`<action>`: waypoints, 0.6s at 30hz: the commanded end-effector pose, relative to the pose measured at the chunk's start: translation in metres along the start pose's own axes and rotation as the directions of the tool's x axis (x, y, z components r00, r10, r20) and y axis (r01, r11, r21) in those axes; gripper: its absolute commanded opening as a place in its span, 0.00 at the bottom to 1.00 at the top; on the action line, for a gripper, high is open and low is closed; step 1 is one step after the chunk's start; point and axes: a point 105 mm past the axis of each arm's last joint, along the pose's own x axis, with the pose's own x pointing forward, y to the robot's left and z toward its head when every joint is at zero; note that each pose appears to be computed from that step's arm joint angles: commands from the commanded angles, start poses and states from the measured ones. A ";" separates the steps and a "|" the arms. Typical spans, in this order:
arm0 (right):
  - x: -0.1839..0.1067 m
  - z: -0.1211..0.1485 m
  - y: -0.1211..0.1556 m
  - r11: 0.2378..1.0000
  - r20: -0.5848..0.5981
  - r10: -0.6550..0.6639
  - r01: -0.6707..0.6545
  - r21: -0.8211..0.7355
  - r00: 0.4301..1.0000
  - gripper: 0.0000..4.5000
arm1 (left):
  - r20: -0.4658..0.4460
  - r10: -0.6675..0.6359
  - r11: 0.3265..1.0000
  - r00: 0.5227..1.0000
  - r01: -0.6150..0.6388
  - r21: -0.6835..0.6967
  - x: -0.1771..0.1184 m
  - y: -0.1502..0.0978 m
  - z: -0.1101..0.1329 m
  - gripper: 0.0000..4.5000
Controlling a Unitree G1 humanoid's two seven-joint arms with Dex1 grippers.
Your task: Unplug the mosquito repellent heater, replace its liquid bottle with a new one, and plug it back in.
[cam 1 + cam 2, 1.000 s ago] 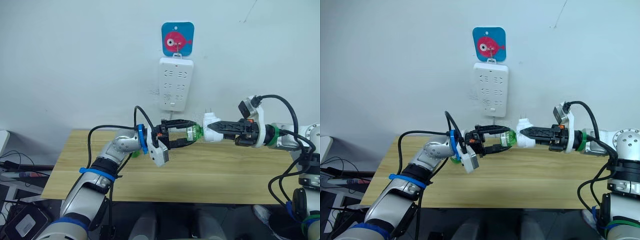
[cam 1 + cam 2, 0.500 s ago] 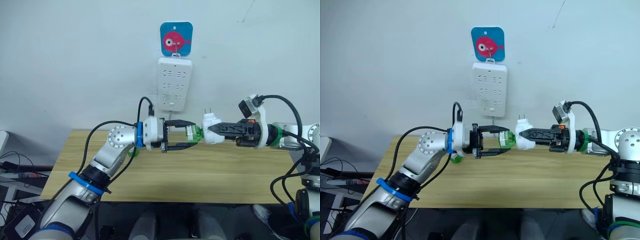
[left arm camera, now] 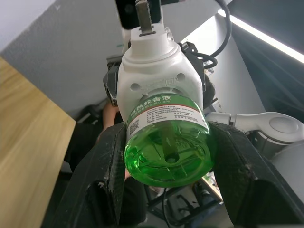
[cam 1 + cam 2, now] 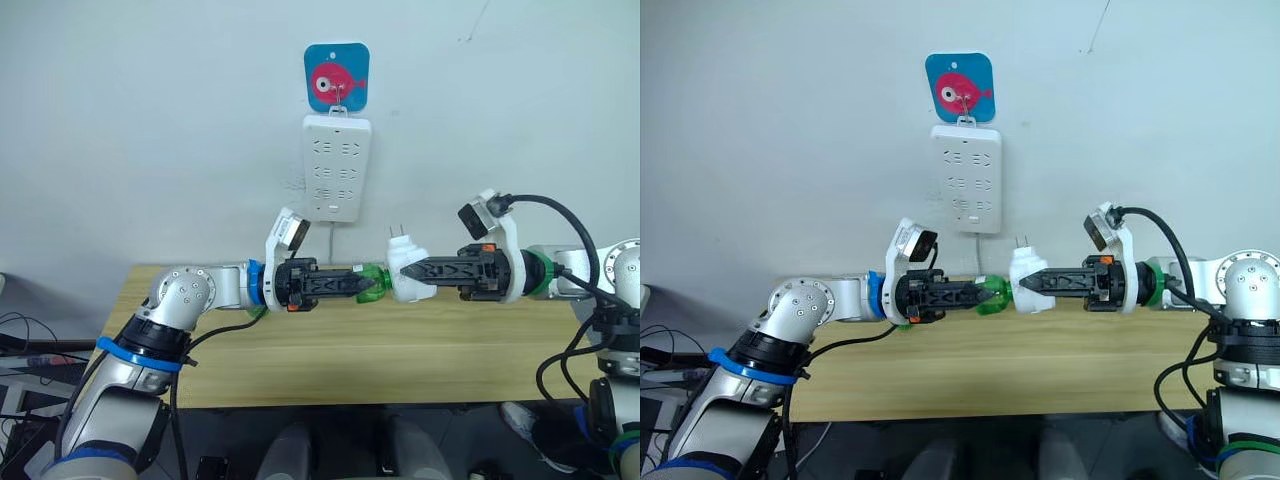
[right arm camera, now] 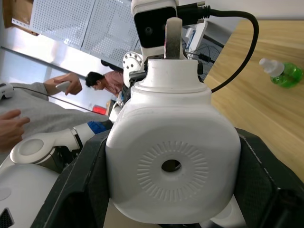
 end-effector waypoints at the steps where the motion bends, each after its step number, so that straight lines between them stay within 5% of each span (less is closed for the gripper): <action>1: -0.033 0.017 -0.004 0.994 0.129 -0.103 0.105 -0.007 0.986 0.67 | 0.053 0.026 0.999 0.998 -0.027 0.019 -0.024 -0.006 0.008 0.50; 15: -0.024 0.016 0.000 0.997 0.114 -0.075 0.078 -0.018 0.991 0.67 | 0.072 0.052 0.996 0.996 -0.056 0.062 -0.013 0.001 0.010 0.50; 18: -0.023 0.016 0.004 0.999 0.119 -0.045 0.046 -0.010 0.992 0.67 | 0.090 0.062 0.996 0.994 -0.068 0.060 -0.013 0.004 0.012 0.73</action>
